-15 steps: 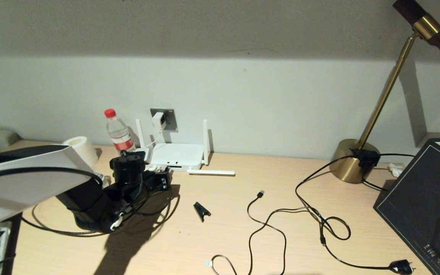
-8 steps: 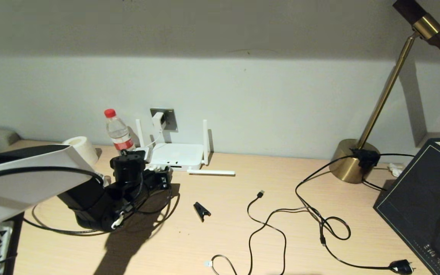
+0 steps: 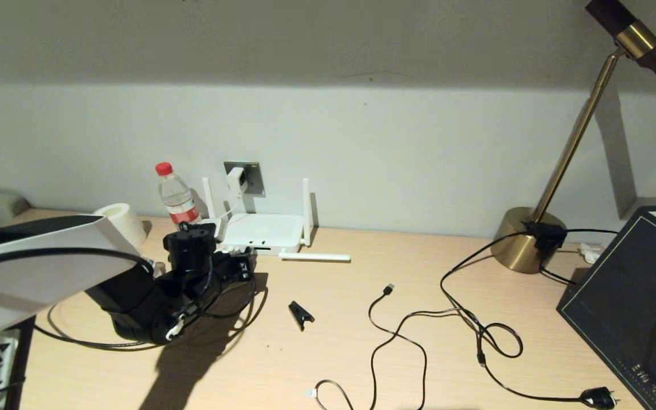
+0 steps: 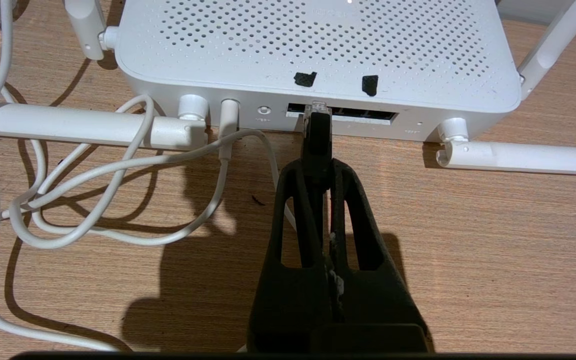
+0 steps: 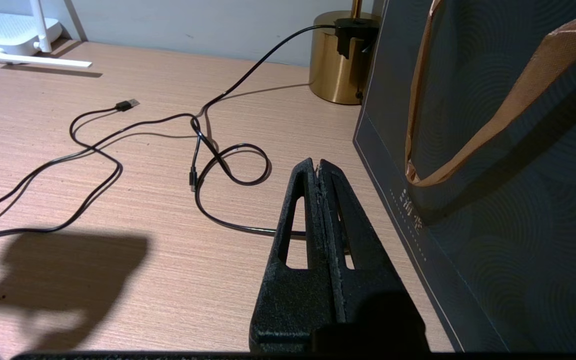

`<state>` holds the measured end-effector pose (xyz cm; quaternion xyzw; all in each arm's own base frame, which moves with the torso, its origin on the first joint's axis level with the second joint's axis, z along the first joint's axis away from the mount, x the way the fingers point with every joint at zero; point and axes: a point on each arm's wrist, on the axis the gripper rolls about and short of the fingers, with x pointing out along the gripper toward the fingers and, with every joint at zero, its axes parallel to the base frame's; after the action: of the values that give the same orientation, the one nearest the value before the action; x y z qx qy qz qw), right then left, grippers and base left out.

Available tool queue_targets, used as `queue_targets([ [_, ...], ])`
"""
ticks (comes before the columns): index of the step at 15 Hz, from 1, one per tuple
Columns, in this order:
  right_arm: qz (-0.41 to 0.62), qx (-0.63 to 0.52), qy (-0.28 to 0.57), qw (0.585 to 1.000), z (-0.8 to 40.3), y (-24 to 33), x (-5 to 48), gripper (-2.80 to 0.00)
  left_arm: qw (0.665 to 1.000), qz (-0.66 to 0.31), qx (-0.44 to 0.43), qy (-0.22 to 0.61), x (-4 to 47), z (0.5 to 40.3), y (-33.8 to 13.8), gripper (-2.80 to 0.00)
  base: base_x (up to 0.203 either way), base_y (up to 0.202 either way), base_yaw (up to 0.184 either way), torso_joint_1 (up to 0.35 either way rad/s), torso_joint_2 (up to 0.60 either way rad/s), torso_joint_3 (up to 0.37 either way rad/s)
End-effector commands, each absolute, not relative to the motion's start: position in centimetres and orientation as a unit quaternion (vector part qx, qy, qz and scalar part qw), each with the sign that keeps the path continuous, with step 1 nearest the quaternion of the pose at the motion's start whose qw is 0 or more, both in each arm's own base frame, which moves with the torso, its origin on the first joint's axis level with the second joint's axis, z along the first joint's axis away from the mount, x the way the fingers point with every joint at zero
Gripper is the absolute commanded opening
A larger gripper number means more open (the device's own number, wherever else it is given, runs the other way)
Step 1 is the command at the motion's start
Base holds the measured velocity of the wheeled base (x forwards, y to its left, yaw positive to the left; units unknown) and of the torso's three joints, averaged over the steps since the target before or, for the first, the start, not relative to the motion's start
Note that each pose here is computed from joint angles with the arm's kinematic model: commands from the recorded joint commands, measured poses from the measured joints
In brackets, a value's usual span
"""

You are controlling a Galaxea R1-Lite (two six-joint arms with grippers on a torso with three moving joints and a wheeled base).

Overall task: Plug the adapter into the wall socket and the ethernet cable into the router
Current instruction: Plug cable into router interface

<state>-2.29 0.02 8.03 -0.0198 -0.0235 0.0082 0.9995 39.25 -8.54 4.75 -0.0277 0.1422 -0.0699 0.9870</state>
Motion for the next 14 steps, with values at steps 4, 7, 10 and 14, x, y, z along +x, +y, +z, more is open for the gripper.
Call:
queue_targets([
  [4,0.009,-0.02,-0.015,1.0,7.58,0.02,-2.15,-2.8,0.987,-0.068,-0.03,0.14,39.37,4.73,-8.32,-2.8,0.0,0.0,0.0,0.0,0.0,0.0],
  [7,0.009,-0.02,-0.015,1.0,7.58,0.02,-2.15,-2.8,0.987,-0.067,-0.029,0.142,39.42,4.52,-8.33,-2.8,0.0,0.0,0.0,0.0,0.0,0.0],
  [10,0.009,-0.02,-0.016,1.0,7.61,0.02,-2.16,-2.8,0.987,-0.067,-0.03,0.142,39.5,4.46,-8.3,-2.8,0.0,0.0,0.0,0.0,0.0,0.0],
  [14,0.009,-0.02,-0.015,1.0,7.57,0.02,-2.15,-2.8,0.987,-0.067,-0.029,0.144,39.66,4.15,-8.32,-2.8,0.0,0.0,0.0,0.0,0.0,0.0],
])
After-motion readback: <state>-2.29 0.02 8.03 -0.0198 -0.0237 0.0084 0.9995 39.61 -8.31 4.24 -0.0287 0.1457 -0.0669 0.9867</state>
